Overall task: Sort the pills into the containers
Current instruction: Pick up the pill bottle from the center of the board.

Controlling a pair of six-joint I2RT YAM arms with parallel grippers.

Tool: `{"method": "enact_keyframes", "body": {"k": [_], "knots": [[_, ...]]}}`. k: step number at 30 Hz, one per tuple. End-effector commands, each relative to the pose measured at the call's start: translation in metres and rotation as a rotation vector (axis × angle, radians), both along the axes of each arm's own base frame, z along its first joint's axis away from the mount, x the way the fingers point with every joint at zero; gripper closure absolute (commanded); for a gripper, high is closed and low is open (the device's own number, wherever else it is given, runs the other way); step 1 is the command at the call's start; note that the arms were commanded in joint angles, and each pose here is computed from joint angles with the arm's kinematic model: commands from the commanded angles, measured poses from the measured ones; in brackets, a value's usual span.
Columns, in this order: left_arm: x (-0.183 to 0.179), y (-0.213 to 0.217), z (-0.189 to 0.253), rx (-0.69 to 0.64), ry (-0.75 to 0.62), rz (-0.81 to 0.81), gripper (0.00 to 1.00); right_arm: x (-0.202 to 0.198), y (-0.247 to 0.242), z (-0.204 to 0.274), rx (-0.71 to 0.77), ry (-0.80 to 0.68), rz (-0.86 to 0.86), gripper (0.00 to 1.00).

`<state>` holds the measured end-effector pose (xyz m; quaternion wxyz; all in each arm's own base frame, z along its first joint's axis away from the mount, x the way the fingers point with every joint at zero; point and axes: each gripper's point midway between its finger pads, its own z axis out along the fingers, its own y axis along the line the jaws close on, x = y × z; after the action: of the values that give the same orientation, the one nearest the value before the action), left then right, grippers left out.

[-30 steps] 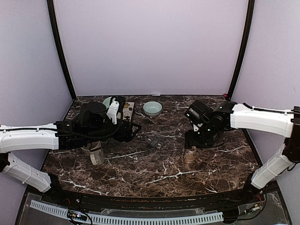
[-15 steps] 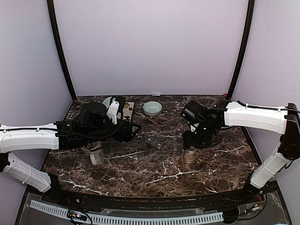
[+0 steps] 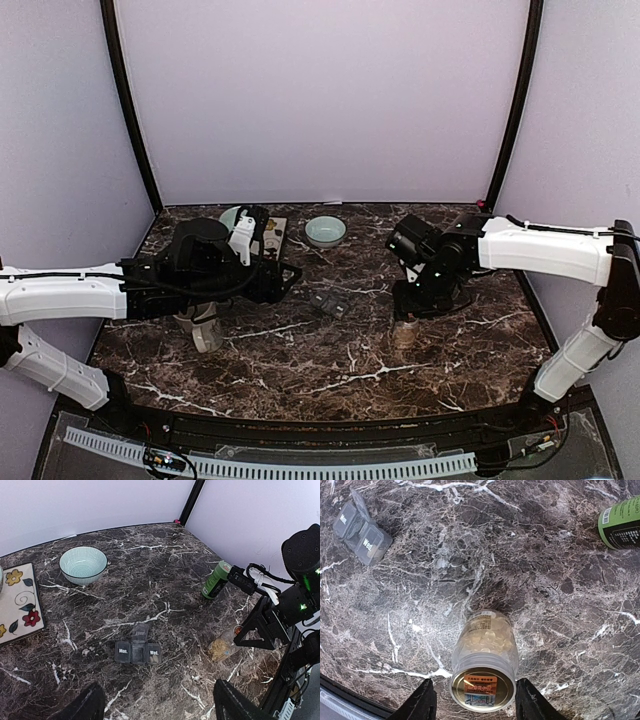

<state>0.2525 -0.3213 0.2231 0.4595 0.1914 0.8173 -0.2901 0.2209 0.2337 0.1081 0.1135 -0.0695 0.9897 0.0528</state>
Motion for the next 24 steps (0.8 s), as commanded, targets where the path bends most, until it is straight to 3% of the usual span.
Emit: {"method": "enact_keyframes", "body": {"k": [1,12,24], "knots": [[0.0,-0.001,0.007,-0.015,-0.005,0.005,0.22,-0.001,0.003,-0.004,-0.002,0.008,0.008,0.46],[-0.001,0.0,0.005,-0.016,0.001,0.008,0.22,-0.001,0.002,-0.01,-0.004,0.019,0.011,0.46],[0.0,0.0,0.003,-0.004,-0.003,0.008,0.22,-0.001,0.001,-0.015,-0.014,0.039,0.018,0.56]]}}
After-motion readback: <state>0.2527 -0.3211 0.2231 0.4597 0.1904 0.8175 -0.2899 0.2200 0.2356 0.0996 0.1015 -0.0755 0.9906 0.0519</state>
